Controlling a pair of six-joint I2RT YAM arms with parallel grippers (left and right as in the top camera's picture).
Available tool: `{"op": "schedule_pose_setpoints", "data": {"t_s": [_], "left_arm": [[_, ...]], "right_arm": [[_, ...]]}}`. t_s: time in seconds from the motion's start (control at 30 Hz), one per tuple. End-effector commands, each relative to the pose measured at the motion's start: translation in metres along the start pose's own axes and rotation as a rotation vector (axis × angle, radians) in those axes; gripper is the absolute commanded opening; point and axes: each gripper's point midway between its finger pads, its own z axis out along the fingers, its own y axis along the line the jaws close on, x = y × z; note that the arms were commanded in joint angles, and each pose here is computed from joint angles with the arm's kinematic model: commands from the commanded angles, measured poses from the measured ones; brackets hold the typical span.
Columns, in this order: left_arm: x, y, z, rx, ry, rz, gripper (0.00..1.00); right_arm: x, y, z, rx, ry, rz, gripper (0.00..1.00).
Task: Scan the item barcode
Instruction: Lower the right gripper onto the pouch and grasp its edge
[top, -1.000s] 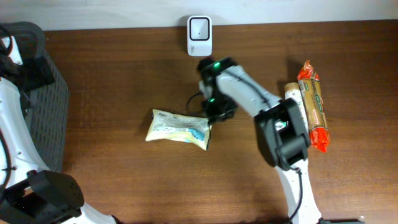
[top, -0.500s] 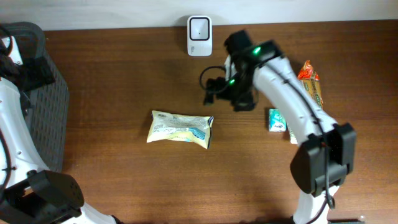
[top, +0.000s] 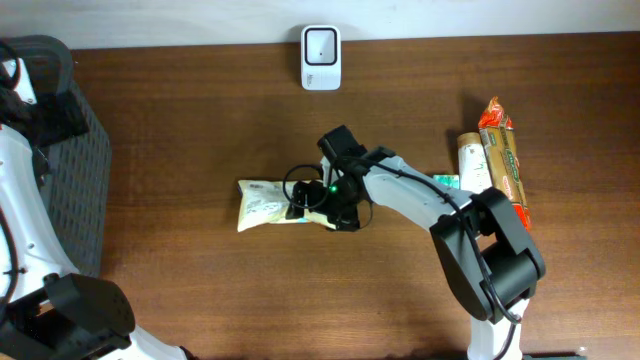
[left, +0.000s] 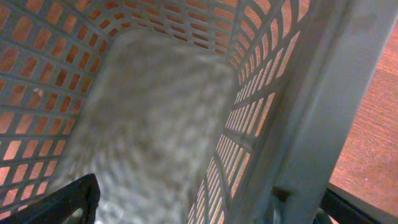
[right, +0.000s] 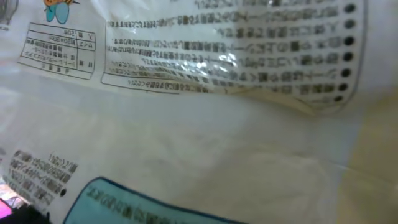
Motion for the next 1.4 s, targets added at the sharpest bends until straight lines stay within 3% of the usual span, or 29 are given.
{"op": "schedule_pose_setpoints", "data": {"t_s": [0.0,0.13,0.23,0.33,0.7,0.87,0.97,1.27,1.37], "left_arm": [[0.001,0.002,0.002,0.004,0.003,-0.012,0.99],[0.001,0.002,0.001,0.004,0.003,-0.011,0.99],[0.001,0.002,0.002,0.004,0.003,-0.012,0.99],[0.001,0.002,0.002,0.004,0.003,-0.012,0.99],[0.001,0.002,0.002,0.004,0.003,-0.012,0.99],[0.001,0.002,0.001,0.004,0.003,-0.011,0.99],[0.001,0.002,0.002,0.004,0.003,-0.011,0.99],[0.001,0.002,0.001,0.004,0.003,-0.011,0.99],[0.001,0.002,0.002,0.004,0.003,-0.012,0.99]], "right_arm": [[-0.004,-0.008,-0.001,0.041,-0.037,-0.073,0.99],[-0.005,-0.005,-0.018,-0.033,0.004,-0.207,0.98],[-0.005,-0.013,-0.060,-0.018,0.034,-0.199,0.99],[-0.019,-0.002,-0.082,-0.150,0.001,-0.198,0.99],[-0.027,-0.014,0.001,-0.132,0.081,-0.163,0.99],[-0.041,-0.008,0.011,-0.082,0.002,-0.132,0.99],[-0.040,0.010,0.022,-0.090,-0.030,-0.204,0.99],[-0.067,0.014,-0.018,-0.324,-0.024,-0.116,0.99],[-0.064,0.021,-0.012,-0.319,-0.030,-0.142,0.99]]}}
